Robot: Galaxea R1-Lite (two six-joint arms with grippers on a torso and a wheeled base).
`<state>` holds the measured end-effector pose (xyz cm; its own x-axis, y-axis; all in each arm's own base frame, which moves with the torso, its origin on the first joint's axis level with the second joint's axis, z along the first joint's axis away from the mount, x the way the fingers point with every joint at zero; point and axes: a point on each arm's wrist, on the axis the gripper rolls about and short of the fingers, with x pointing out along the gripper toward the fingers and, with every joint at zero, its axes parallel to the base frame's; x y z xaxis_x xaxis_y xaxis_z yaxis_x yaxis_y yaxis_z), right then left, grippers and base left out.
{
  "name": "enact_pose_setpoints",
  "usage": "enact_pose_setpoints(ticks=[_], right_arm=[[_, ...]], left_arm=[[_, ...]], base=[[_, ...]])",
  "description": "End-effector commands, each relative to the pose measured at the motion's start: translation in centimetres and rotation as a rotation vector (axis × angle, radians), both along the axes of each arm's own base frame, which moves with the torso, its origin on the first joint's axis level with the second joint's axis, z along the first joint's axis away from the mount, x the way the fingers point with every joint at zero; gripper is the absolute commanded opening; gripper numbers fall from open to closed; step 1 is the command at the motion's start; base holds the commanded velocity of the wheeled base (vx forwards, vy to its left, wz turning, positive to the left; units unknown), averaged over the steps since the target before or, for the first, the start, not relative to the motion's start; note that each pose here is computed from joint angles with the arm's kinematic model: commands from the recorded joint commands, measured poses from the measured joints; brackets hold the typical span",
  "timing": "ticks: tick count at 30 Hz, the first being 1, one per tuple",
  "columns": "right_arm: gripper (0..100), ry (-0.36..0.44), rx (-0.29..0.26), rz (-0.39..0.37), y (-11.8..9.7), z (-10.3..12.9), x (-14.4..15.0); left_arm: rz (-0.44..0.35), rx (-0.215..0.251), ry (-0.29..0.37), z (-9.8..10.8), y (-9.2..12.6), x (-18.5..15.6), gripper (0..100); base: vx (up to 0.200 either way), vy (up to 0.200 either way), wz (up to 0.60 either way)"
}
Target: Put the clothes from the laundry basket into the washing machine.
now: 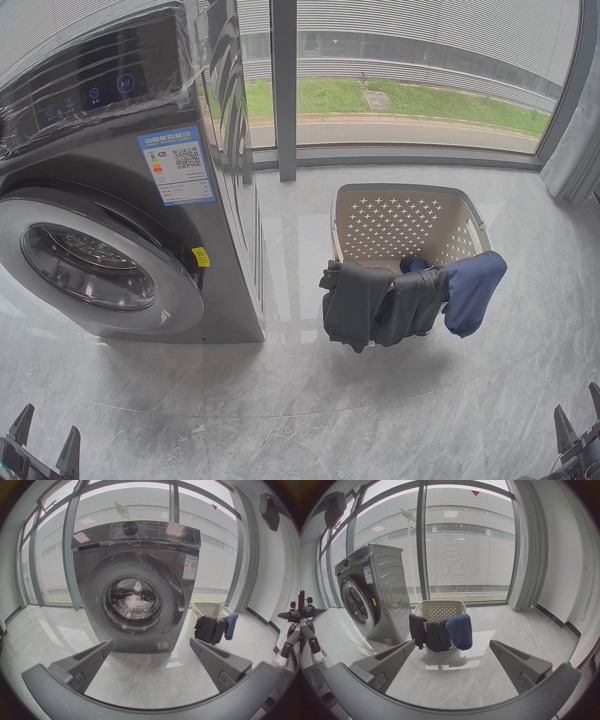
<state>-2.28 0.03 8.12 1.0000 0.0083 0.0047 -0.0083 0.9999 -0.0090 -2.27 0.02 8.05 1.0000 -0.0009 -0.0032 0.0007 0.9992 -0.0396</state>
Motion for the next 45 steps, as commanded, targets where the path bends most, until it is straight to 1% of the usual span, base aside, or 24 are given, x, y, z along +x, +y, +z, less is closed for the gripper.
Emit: enact_pose_setpoints(ticks=[1, 4, 9, 13, 16, 45], right_arm=[[100, 0.000, 0.001, 0.001, 0.00, -0.53, 0.00], [100, 0.000, 0.000, 0.001, 0.00, -0.53, 0.00], [100, 0.002, -0.002, 0.001, 0.00, -0.52, 0.01], [100, 0.000, -0.002, 0.001, 0.00, -0.53, 0.00], [100, 0.000, 0.000, 0.001, 0.00, -0.53, 0.00], [100, 0.000, 0.001, 0.002, 0.00, -0.53, 0.00]], left_arm=[[0.001, 0.000, 0.008, -0.42, 0.00, 0.05, 100], [0.001, 0.000, 0.008, -0.42, 0.00, 0.05, 100], [0.001, 0.000, 0.006, -0.38, 0.00, 0.04, 100], [0.001, 0.000, 0.008, -0.42, 0.00, 0.05, 100], [0.001, 0.000, 0.008, -0.42, 0.00, 0.05, 100], [0.001, 0.000, 0.008, -0.42, 0.00, 0.05, 100]], base=[[0.000, 0.200, 0.00], [0.000, 0.200, 0.00], [0.000, 0.000, 0.00], [0.000, 0.000, 0.60], [0.000, 0.000, 0.00], [0.000, 0.200, 0.00]])
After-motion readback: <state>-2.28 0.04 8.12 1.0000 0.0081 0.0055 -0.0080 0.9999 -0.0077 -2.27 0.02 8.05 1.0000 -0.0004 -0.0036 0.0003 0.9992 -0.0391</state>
